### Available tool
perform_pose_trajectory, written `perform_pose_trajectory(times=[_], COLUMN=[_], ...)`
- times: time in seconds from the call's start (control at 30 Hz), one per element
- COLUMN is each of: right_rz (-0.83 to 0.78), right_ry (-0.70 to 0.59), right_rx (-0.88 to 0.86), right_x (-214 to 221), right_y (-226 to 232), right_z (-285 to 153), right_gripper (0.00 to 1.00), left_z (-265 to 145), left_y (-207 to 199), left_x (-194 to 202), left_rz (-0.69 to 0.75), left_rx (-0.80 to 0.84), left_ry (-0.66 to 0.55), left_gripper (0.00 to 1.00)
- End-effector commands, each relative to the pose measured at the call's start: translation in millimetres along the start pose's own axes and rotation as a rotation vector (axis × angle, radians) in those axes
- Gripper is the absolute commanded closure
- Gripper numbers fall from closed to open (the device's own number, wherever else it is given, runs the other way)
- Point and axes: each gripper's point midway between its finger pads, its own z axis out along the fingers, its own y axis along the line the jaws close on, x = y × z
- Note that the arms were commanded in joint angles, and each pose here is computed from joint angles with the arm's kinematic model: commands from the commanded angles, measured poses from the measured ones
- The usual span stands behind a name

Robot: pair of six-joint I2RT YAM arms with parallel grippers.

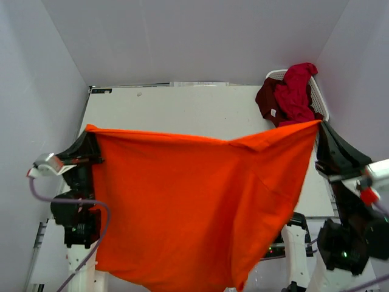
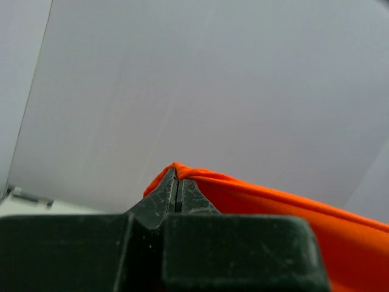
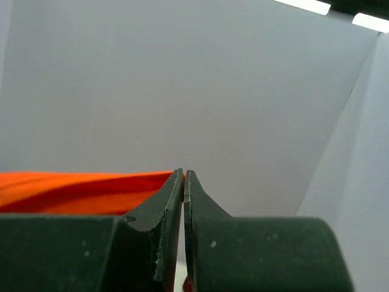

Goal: Fold and stack the t-shirts
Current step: Flatten out the tshirt

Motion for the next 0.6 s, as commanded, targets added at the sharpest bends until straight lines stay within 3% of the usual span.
perform_pose_trajectory(times=[0.0, 0.17, 0.23, 0.3, 0.33, 0.4, 0.43, 0.57], right_rz=[0.107, 0.255, 0.292, 0.329, 0.339, 0.372, 0.384, 0.439], right_ry=[0.048, 0.215, 0.285, 0.361, 0.382, 0.464, 0.499, 0.635], right_rx=[0.002, 0.03, 0.033, 0.05, 0.042, 0.037, 0.032, -0.007], right_x=[65.2, 182.9, 219.9, 260.1, 271.7, 310.9, 326.8, 403.1], right_y=[-4.8, -11.1, -13.4, -20.4, -21.2, -24.6, -23.6, 1.2], right_z=[16.3, 16.2, 17.2, 22.4, 25.6, 35.8, 38.9, 61.6], right_gripper=[0.92, 0.92, 0.92, 0.92, 0.92, 0.92, 0.92, 0.92], left_z=[-2.6, -13.7, -17.5, -9.2, -11.0, 2.4, 4.9, 27.6], left_y=[46.6, 85.9, 105.3, 116.8, 130.3, 132.1, 140.6, 153.9], left_x=[58.9, 135.9, 178.5, 192.2, 228.0, 249.8, 283.9, 333.6], left_rz=[-0.046, -0.115, -0.13, -0.154, -0.138, -0.152, -0.138, -0.122], left_rx=[-0.162, -0.262, -0.33, -0.377, -0.412, -0.402, -0.437, -0.468], left_ry=[0.06, 0.147, 0.241, 0.23, 0.313, 0.342, 0.426, 0.467], left_gripper=[1.0, 1.0, 1.0, 1.0, 1.0, 1.0, 1.0, 1.0])
